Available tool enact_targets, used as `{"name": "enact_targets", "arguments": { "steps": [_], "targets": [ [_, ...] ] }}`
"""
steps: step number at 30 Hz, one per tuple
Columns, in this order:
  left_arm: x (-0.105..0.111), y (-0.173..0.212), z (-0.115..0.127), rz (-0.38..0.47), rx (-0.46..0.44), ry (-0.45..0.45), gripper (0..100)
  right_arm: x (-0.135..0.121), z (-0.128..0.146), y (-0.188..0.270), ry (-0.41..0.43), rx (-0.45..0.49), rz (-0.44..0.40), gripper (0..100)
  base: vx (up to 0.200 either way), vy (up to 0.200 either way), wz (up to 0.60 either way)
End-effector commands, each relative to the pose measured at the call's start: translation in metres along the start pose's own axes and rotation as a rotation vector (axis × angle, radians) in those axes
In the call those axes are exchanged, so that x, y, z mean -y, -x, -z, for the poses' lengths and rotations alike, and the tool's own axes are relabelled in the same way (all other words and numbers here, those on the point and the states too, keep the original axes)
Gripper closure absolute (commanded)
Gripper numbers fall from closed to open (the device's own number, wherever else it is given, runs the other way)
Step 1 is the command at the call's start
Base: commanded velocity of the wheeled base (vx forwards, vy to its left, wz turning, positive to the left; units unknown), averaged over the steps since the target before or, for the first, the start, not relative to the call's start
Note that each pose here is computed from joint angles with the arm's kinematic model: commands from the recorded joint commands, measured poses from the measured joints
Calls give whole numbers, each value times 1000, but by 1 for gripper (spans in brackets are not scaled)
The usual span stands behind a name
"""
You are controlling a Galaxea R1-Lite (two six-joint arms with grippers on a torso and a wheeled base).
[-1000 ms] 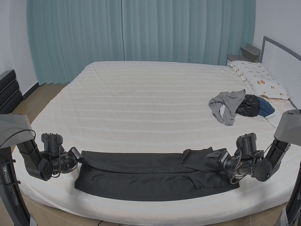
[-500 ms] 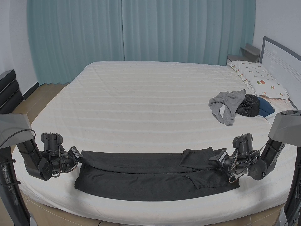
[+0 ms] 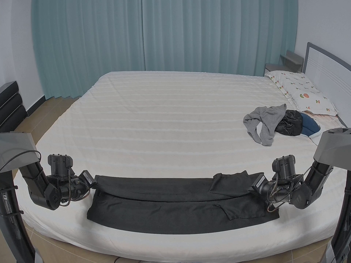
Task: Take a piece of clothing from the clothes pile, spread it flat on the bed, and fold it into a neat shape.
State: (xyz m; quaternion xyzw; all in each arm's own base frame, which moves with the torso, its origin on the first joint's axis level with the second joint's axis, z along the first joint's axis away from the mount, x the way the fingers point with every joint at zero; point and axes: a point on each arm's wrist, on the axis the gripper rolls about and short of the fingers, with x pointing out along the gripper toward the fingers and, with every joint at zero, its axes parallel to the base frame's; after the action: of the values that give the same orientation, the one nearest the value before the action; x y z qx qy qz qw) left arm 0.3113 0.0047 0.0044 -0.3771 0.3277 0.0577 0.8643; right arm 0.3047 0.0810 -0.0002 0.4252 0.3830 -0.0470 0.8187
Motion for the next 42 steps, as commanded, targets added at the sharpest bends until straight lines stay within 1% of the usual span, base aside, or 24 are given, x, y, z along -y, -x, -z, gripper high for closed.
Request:
{"name": "enact_targets", "arguments": {
  "steps": [1,2,4,5,7,8,9,10,11,12,14,16,18,19,20,21,23,25,28,30,34,38,42],
  "targets": [
    [7,1,-6,20,30,-8,100,-14,-12,2,-1,46,-56,100,0,0,0],
    [7,1,-6,20,30,-8,100,-14,-12,2,-1,46,-56,100,0,0,0],
    [22,2,-19,74,78,-25,100,-31,-31,0,-2,123,-113,100,0,0,0],
    [26,1,-23,90,93,-28,100,-36,-36,0,-1,148,-125,100,0,0,0],
    [39,-2,-37,137,147,-37,100,-53,-51,-2,12,231,-174,100,0,0,0],
    [40,-2,-38,141,151,-37,100,-54,-52,-2,12,236,-176,100,0,0,0],
    [47,-4,-47,155,192,-42,100,-61,-63,-1,20,287,-198,100,0,0,0],
    [48,-4,-48,155,199,-43,100,-62,-64,-1,21,291,-201,100,0,0,0],
    [49,-5,-50,149,228,-40,100,-62,-64,-3,29,298,-195,100,0,0,0],
    [49,-6,-51,148,248,-38,100,-58,-62,-4,42,291,-180,100,0,0,0],
    [46,-7,-47,146,254,-40,100,-48,-54,-7,79,266,-136,100,0,0,0],
    [31,-11,-33,112,208,-39,100,-34,-42,-8,101,230,-89,100,0,0,0],
    [26,-11,-28,106,197,-38,100,-30,-38,-6,104,223,-82,100,0,0,0],
    [21,-9,-21,100,189,-40,100,-25,-32,-1,122,208,-79,100,0,0,0],
    [21,-9,-21,100,189,-40,100,-25,-32,-1,122,208,-79,100,0,0,0],
    [15,-8,-14,89,174,-47,100,-19,-26,3,149,196,-72,100,0,0,0],
    [7,-5,-7,71,151,-88,100,-9,-18,8,185,172,-45,100,0,0,0],
    [0,-3,1,53,127,-127,100,-1,-12,9,207,145,-22,100,0,0,0],
    [-9,4,13,50,81,-149,100,8,-6,9,214,93,-4,100,0,0,0],
    [-12,8,19,52,48,-155,100,11,-4,9,213,75,-2,100,0,0,0],
    [-20,11,30,56,-22,-203,100,20,1,6,226,28,20,100,0,0,0],
    [-23,7,32,47,-37,-212,100,29,5,0,238,3,49,100,0,0,0],
    [-24,7,34,43,-42,-211,100,31,6,0,235,-3,54,100,0,0,0]
  ]
}}
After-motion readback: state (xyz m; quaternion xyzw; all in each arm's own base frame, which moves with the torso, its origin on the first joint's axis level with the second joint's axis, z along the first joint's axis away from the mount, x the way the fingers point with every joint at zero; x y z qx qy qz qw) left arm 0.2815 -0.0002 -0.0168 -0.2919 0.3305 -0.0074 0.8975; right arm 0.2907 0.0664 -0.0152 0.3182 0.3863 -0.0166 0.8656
